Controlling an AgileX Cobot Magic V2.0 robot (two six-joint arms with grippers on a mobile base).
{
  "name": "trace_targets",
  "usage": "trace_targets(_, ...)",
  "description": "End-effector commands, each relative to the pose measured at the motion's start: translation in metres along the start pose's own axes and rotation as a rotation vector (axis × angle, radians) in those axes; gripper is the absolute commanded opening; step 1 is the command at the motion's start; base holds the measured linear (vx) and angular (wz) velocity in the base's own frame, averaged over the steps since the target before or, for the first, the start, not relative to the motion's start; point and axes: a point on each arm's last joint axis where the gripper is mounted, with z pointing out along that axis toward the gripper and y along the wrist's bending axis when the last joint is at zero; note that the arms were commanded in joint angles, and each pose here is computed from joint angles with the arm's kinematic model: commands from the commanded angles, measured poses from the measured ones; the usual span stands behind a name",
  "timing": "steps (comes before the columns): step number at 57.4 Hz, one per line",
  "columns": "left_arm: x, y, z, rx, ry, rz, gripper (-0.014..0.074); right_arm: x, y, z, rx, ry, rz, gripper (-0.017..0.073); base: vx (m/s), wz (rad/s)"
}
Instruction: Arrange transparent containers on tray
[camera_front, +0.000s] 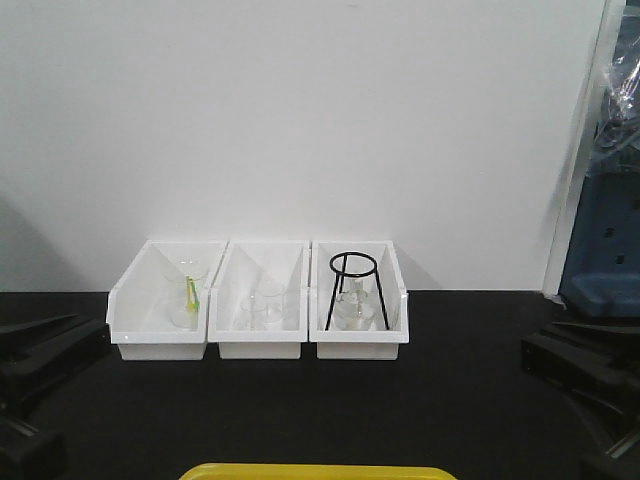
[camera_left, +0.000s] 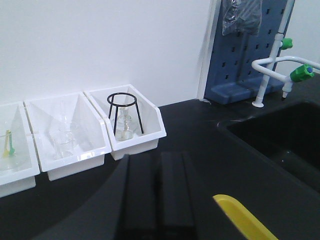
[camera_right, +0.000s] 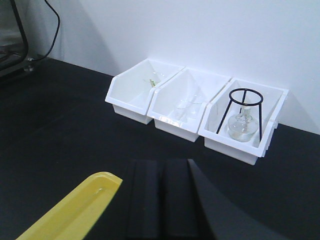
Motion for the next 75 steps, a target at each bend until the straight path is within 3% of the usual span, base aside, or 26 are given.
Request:
trace_targets(1, -0.016, -0.004, -0.004, 0.031, -0.104, 0.001, -0.0008, -0.016, -0.001, -0.006, 0.018, -0.11, -0.004, -0.0013, 0.0, 0.0)
trace_targets(18, -0.016, -0.004, -0.004, 0.03, -0.102, 0.001, -0.0007, -0.016, -0.001, -0.006, 0.018, -0.11, -0.004, -0.0013, 0.0, 0.0)
trace_targets(33, -0.003, 0.002, -0.024, -0.009, -0.094, 0.134, -0.0006, -0.016, -0.001, -0.006, 0.018, -0.11, -0.005, -0.0013, 0.0, 0.0)
trace_targets(37, 0.006, 0.009, -0.039, -0.041, -0.115, 0.132, -0.0006, -0.016, -0.001, -0.006, 0.018, -0.11, -0.005, -0.0013, 0.0, 0.0)
trace_targets(44, 0.035, 0.027, -0.07, -0.164, -0.153, 0.124, -0.0006, -0.016, -0.001, -0.006, 0.018, -0.11, -0.005, -0.0013, 0.0, 0.0)
trace_targets(54, 0.1, 0.044, -0.098, -0.33, -0.176, 0.094, -0.0006, -0.016, -0.001, -0.006, 0.018, -0.11, -0.005, -0.0013, 0.0, 0.0)
trace_targets(59, 0.137, 0.051, -0.101, -0.382, -0.181, 0.062, -0.0006, -0.016, -0.001, -0.006, 0.018, -0.11, -0.005, -0.0013, 0.0, 0.0)
trace_targets(65, 0.168, 0.058, -0.102, -0.437, -0.215, 0.065, -0.0006, -0.016, -0.001, -0.006, 0.018, -0.11, -0.005, -0.0013, 0.0, 0.0)
trace_targets(75, 0.193, 0.066, -0.097, -0.489, -0.239, 0.052, -0.0006, -0.016, -0.001, -0.006, 0.017, -0.107, -0.005, -0.0013, 0.0, 0.0)
